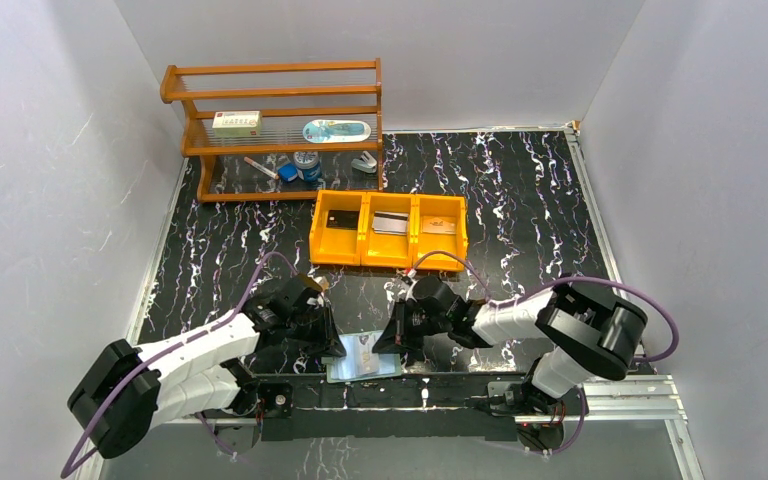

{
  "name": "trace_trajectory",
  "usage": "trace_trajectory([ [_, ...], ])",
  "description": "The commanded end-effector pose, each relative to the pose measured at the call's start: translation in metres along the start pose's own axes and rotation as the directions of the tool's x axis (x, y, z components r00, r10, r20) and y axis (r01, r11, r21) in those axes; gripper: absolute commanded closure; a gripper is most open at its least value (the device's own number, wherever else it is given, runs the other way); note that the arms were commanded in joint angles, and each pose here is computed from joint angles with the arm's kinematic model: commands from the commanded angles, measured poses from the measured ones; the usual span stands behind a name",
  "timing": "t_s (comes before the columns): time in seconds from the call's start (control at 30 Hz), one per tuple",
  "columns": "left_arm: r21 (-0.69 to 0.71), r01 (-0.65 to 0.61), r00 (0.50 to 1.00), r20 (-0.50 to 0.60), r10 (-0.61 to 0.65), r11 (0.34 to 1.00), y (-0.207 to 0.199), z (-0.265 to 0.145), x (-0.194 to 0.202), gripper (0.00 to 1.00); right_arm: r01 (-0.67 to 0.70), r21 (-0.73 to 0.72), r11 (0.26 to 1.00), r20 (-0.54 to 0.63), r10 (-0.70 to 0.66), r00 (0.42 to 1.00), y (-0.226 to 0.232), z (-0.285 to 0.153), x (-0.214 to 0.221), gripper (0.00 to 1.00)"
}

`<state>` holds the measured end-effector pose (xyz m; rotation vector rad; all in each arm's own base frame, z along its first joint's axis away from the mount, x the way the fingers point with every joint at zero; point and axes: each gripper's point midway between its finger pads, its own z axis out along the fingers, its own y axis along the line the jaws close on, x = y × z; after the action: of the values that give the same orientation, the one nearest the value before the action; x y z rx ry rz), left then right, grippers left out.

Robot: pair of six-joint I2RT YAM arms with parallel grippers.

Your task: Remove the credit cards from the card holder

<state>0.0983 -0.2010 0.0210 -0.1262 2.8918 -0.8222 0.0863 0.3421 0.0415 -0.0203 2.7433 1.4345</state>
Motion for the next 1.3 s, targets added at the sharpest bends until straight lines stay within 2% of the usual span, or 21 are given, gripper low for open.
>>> trace_trajectory([
  [0.0,-0.077,-0.007,0.999,0.032,0.009,0.997,0.019,-0.003,0.000,0.84,-0.001,-0.002,1.000,0.005,0.001,1.000,-0.003,0.000,-0.002,0.88],
  [0.2,-0.001,-0.071,0.991,0.118,0.071,0.997,-0.011,-0.015,-0.023,0.78,-0.039,-0.041,0.998,-0.022,0.038,0.999,-0.001,0.013,-0.002,0.85],
  [0.27,0.074,-0.111,0.986,0.130,0.101,0.991,-0.030,-0.017,-0.028,0.78,-0.066,-0.022,0.998,-0.014,0.066,0.998,-0.007,0.014,-0.002,0.81],
  [0.4,0.180,-0.167,0.985,0.069,0.157,0.969,-0.051,-0.011,-0.019,0.77,-0.097,0.019,0.995,-0.015,0.097,0.995,-0.018,0.016,-0.003,0.78],
  [0.5,0.162,-0.174,0.984,-0.013,0.179,0.971,-0.043,0.000,-0.005,0.78,-0.093,0.027,0.995,-0.004,0.093,0.996,-0.019,0.015,-0.005,0.76],
  [0.63,0.088,-0.130,0.987,-0.083,0.137,0.988,-0.019,0.012,0.012,0.82,-0.082,0.034,0.996,-0.002,0.082,0.997,-0.018,0.015,-0.006,0.73],
  [0.83,0.022,-0.118,0.987,-0.109,0.120,0.993,-0.001,0.018,0.023,0.84,-0.033,-0.040,0.999,-0.011,0.033,0.999,0.002,0.013,-0.008,0.67],
  [1.03,-0.009,-0.122,0.987,-0.104,0.120,0.992,0.002,0.019,0.022,0.85,0.015,-0.073,0.997,-0.040,-0.018,0.999,0.015,0.019,-0.005,0.67],
  [1.27,-0.030,-0.116,0.990,-0.083,0.113,0.993,0.005,0.017,0.020,0.85,0.024,-0.096,0.995,-0.043,-0.028,0.999,0.018,0.021,-0.005,0.84],
])
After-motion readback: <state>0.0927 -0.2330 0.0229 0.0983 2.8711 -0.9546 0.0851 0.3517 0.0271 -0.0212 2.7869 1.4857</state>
